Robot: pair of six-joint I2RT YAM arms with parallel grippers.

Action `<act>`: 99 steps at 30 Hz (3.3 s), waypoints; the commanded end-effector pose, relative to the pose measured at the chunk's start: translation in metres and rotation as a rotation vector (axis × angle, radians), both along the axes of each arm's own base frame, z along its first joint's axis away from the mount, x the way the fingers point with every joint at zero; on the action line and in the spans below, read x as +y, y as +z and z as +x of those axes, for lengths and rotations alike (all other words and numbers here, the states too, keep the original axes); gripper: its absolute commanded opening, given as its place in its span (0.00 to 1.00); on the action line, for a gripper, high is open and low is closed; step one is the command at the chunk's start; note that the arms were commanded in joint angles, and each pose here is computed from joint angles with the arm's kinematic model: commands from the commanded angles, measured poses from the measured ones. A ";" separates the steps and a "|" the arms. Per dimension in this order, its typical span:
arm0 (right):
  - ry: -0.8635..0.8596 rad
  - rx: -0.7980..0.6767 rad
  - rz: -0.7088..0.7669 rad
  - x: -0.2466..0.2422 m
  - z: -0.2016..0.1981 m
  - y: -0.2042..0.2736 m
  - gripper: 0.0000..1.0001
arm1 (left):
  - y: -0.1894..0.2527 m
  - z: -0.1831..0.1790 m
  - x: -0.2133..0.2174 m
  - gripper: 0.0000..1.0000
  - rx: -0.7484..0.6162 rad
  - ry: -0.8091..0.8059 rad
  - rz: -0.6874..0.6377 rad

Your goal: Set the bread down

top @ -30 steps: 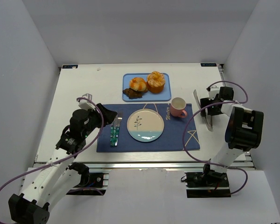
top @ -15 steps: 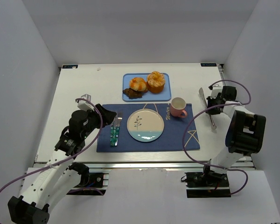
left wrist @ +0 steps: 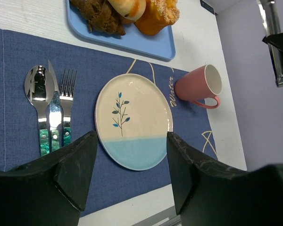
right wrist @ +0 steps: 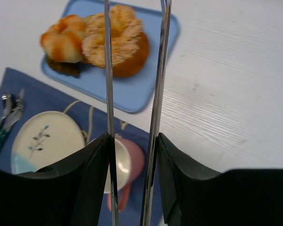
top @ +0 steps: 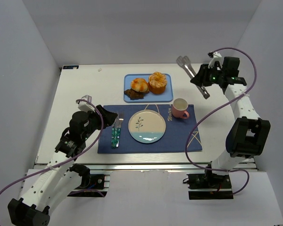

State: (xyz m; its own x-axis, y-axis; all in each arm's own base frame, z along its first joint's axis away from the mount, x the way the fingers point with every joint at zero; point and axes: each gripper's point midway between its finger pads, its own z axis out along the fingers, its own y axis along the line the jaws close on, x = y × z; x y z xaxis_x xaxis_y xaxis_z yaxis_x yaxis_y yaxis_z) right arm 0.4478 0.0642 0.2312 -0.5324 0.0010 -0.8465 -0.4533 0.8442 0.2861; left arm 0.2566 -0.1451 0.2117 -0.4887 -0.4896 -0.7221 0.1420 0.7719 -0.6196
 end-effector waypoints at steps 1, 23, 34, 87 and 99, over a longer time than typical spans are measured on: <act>0.085 0.069 0.134 0.038 0.001 0.008 0.48 | 0.018 0.000 0.004 0.70 -0.033 0.019 -0.010; 0.081 0.180 0.186 0.094 0.055 -0.033 0.52 | 0.020 0.009 0.007 0.70 -0.002 0.060 0.000; 0.039 0.173 0.085 0.080 0.060 -0.046 0.52 | 0.014 0.009 0.007 0.70 0.004 0.062 -0.002; 0.268 0.098 0.267 0.111 -0.001 0.048 0.08 | 0.032 0.007 0.013 0.70 -0.033 0.087 -0.002; 0.563 0.143 0.000 0.127 -0.169 -0.022 0.08 | 0.033 -0.002 0.020 0.70 -0.049 0.100 -0.003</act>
State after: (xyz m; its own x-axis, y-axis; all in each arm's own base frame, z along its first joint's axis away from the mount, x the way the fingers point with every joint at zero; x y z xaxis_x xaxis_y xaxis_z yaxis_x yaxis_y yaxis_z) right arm 0.3106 0.1923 0.2248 -0.6129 -0.2129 -0.7609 -0.7289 0.5241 0.4405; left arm 0.2572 -0.1304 0.2318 -0.4358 -0.5289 -0.7283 0.0849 0.7814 -0.6183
